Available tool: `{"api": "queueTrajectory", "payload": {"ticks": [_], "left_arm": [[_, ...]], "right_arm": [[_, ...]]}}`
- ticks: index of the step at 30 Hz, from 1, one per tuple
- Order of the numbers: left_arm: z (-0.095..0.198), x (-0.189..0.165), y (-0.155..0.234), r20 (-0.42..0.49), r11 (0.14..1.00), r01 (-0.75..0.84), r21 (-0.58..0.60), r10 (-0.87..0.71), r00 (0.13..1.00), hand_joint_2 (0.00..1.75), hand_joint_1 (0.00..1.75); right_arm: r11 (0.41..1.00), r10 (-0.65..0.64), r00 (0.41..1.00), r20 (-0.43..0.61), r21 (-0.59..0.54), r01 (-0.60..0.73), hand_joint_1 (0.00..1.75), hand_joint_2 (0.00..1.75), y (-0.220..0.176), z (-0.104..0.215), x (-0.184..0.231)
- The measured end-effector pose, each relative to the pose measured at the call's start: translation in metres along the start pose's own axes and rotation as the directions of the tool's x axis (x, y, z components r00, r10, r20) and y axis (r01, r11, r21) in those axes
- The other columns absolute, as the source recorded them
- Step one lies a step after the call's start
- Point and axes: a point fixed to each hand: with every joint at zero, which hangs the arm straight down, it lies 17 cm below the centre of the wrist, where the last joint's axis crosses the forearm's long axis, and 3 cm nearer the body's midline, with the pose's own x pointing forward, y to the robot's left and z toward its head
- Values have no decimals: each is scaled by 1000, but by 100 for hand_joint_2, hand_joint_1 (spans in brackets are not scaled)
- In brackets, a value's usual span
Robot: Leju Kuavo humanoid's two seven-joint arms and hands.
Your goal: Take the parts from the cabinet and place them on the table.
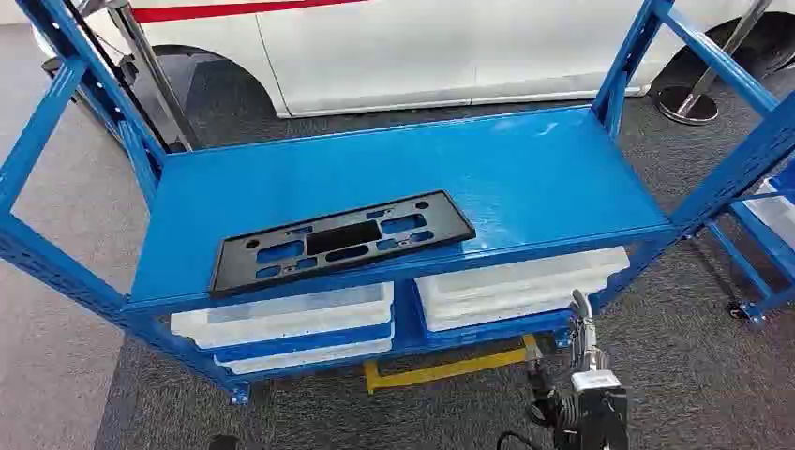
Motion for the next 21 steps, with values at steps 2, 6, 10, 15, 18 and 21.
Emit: {"api": "queueTrajectory", "payload": {"ticks": [2,6,10,15,18,21], "left_arm": [[0,3,-2,12,1000,5,-10,-5,1000,0,0],[3,0,-7,21,999,21,-34,-20,1000,0,0],[2,2,-5,36,999,30,-39,-29,999,0,0],[1,5,-5,42,999,28,-41,-27,999,0,0],[2,3,-4,40,998,37,-44,-35,999,0,0],[0,3,-2,37,998,39,-39,-37,999,0,0]], "right_arm": [[999,-40,997,64,6,40,0,0,5,-3,27],[995,-98,983,156,49,92,0,0,18,2,70],[992,-117,972,204,74,104,0,0,26,7,93],[991,-122,970,211,75,109,0,0,27,8,98],[990,-137,969,208,62,127,0,0,25,8,103],[992,-121,972,201,46,114,0,175,23,8,102]]}}
